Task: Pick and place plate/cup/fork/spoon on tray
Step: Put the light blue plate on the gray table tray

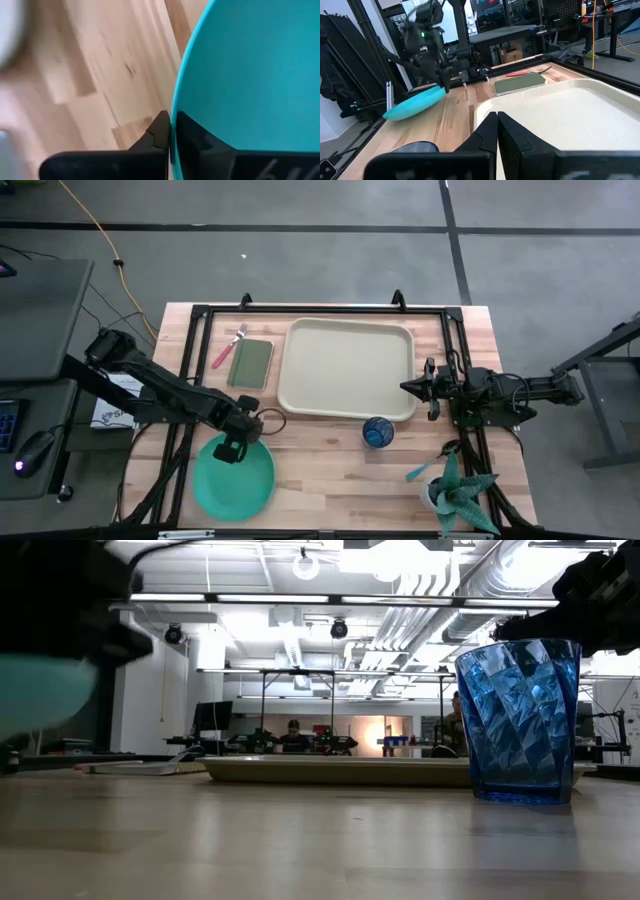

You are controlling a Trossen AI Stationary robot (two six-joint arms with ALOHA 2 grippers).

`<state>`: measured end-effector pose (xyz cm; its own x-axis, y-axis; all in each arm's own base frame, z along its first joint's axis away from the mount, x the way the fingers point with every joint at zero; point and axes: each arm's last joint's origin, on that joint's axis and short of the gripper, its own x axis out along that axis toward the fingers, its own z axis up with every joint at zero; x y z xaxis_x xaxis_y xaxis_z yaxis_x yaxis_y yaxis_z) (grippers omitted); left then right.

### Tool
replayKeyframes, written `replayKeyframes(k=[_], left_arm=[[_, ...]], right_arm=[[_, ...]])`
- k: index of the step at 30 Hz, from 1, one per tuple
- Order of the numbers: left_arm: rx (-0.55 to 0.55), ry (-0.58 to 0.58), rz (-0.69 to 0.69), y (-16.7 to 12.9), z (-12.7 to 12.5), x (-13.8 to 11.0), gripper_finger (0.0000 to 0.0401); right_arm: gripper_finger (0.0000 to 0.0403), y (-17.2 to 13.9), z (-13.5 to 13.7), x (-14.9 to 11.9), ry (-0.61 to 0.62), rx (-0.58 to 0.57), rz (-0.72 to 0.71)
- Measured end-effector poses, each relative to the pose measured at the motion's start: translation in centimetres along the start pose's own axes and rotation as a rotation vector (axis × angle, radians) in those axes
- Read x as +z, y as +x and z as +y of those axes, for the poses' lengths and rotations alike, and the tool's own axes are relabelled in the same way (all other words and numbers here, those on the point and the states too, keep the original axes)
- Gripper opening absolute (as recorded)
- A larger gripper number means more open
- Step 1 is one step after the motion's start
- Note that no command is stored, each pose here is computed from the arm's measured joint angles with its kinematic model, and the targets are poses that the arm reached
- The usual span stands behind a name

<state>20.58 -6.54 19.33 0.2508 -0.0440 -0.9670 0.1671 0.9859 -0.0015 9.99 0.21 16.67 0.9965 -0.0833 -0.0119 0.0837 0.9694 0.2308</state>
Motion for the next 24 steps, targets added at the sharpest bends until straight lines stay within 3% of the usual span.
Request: replayKeyframes(k=[4, 10, 17, 20, 24], left_arm=[[0.101, -0.128, -0.103, -3.5, 1.4, 1.7, 0.0001], [0.260, -0.192, -0.245, -9.1, 4.8, 4.8, 0.0001], [0.504, -0.407, -0.508, -15.1, 12.0, 8.4, 0.0001], [0.550, -0.502, -0.591, -15.7, 16.1, 9.8, 0.0001], [0.552, -0.606, -0.559, -13.7, 21.3, 11.0, 0.0000]], right_arm=[[0.0000, 0.0, 0.0, 0.0, 0.000, 0.000, 0.000], [0.0000, 0.0, 0.0, 0.0, 0.000, 0.000, 0.000], [0.0000, 0.0, 0.0, 0.0, 0.000, 0.000, -0.001], [0.0000, 0.0, 0.0, 0.0, 0.000, 0.000, 0.000], [0.0000, 0.0, 0.0, 0.0, 0.000, 0.000, 0.000]])
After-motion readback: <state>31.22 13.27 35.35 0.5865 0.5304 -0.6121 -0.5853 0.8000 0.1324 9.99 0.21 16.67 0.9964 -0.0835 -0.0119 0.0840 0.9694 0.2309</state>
